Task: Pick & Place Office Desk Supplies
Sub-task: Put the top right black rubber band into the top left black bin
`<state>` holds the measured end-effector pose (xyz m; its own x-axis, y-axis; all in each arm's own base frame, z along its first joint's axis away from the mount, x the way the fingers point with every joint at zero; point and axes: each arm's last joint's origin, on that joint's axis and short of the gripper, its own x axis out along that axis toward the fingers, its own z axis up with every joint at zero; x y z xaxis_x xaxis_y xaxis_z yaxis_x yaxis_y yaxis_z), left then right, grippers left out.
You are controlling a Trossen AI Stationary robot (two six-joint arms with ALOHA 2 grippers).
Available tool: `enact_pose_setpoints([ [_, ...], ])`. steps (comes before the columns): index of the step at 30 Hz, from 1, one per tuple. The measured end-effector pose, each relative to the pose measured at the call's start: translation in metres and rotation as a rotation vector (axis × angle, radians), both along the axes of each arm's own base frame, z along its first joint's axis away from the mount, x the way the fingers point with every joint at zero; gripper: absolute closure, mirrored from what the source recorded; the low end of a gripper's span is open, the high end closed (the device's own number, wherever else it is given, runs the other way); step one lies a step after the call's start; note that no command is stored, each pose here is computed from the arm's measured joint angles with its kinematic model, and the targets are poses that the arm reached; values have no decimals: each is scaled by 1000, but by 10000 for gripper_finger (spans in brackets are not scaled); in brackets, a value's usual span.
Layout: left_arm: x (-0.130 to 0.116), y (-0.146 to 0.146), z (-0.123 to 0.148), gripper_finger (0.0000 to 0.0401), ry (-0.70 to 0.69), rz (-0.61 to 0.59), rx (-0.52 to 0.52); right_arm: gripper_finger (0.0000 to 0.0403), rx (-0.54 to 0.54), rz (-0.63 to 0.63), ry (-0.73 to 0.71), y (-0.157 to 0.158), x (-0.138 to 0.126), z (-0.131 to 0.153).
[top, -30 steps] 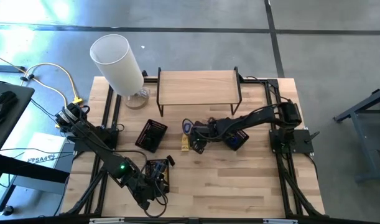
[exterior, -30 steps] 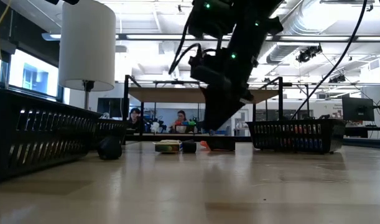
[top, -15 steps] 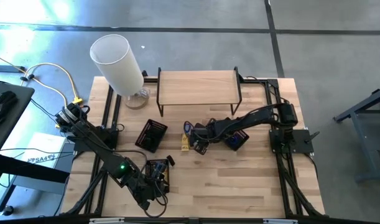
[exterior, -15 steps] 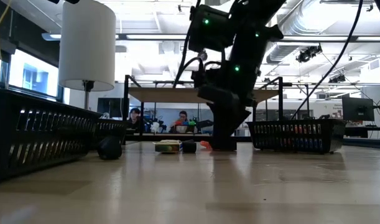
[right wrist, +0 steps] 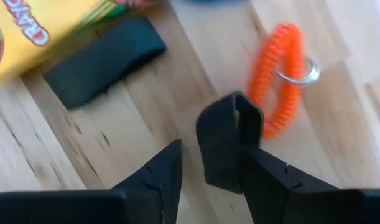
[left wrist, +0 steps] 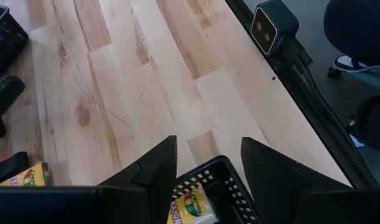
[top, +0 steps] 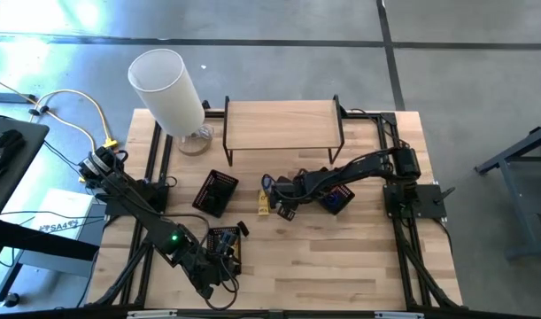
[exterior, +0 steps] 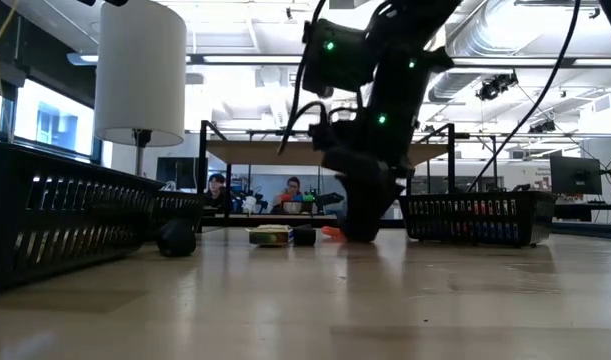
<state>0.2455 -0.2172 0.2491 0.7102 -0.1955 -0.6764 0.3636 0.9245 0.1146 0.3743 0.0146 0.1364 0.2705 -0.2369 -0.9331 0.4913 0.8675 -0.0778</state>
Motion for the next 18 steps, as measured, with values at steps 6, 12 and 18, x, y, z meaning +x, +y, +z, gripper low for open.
enact_pose_setpoints([
  [6,0,0,0,229,-3,0,-2,266,-3,-3,12,-1,1,-5],
  [12,0,0,0,229,-4,0,-4,291,-2,-2,17,-1,1,-6],
  [18,0,0,0,229,-4,0,-4,377,-13,61,31,4,1,-6],
])
